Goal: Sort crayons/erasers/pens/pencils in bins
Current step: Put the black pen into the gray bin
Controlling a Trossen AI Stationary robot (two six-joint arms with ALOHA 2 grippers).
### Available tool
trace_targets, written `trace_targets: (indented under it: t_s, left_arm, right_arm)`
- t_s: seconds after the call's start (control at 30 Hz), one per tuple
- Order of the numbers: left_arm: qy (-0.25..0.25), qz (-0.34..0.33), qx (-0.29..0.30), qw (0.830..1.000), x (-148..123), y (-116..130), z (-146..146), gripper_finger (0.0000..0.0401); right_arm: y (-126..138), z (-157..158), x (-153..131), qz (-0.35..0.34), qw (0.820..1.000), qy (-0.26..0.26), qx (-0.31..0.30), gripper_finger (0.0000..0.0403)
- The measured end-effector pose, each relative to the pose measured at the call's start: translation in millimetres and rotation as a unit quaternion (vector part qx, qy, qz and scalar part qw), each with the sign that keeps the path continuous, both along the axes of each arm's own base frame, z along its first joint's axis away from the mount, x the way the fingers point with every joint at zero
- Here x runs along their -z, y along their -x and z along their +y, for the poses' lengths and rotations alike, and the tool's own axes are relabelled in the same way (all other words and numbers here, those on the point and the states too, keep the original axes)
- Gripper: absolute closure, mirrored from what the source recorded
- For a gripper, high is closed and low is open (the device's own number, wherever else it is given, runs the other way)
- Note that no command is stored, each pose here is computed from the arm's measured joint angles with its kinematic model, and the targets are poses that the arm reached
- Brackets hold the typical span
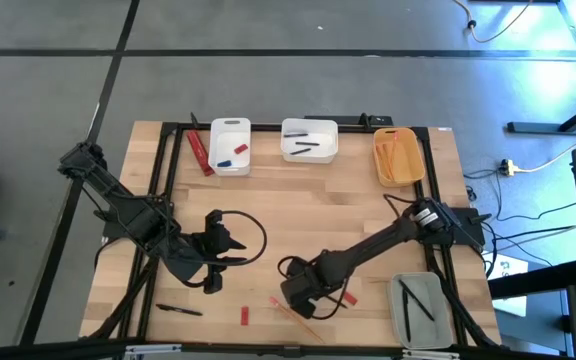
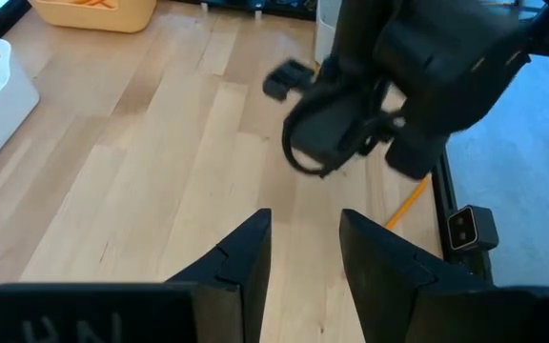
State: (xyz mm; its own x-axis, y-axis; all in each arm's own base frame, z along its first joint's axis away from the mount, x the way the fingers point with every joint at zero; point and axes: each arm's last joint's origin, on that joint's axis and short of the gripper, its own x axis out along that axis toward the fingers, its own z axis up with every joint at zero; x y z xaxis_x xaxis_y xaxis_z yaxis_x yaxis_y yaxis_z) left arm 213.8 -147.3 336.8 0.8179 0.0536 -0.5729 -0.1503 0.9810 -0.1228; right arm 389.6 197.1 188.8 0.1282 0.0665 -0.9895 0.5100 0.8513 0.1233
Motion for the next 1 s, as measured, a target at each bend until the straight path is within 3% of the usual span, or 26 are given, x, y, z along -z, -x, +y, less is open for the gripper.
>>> trace_targets:
  t_s: [0.4, 0.67, 1.0]
  left_arm:
    - [0.000, 0.000, 0.000, 1.000, 0.0, 0.0, -0.1, 0.0282]
    - [-0.001, 0.000, 0.001, 1.000, 0.0, 0.1, -0.1, 0.0282]
    - [-0.010, -0.005, 0.010, 1.000, -0.9, -0.2, -1.2, 0.0282]
  right_arm:
    - [8.5, -7.7, -105.8, -0.014, 0.996, 0.062, -0.060, 0.0352]
    - [24.3, -16.6, -159.7, -0.083, 0.994, 0.046, -0.050, 0.0354]
    - [60.0, -38.2, -210.0, -0.149, 0.986, 0.072, -0.009, 0.0353]
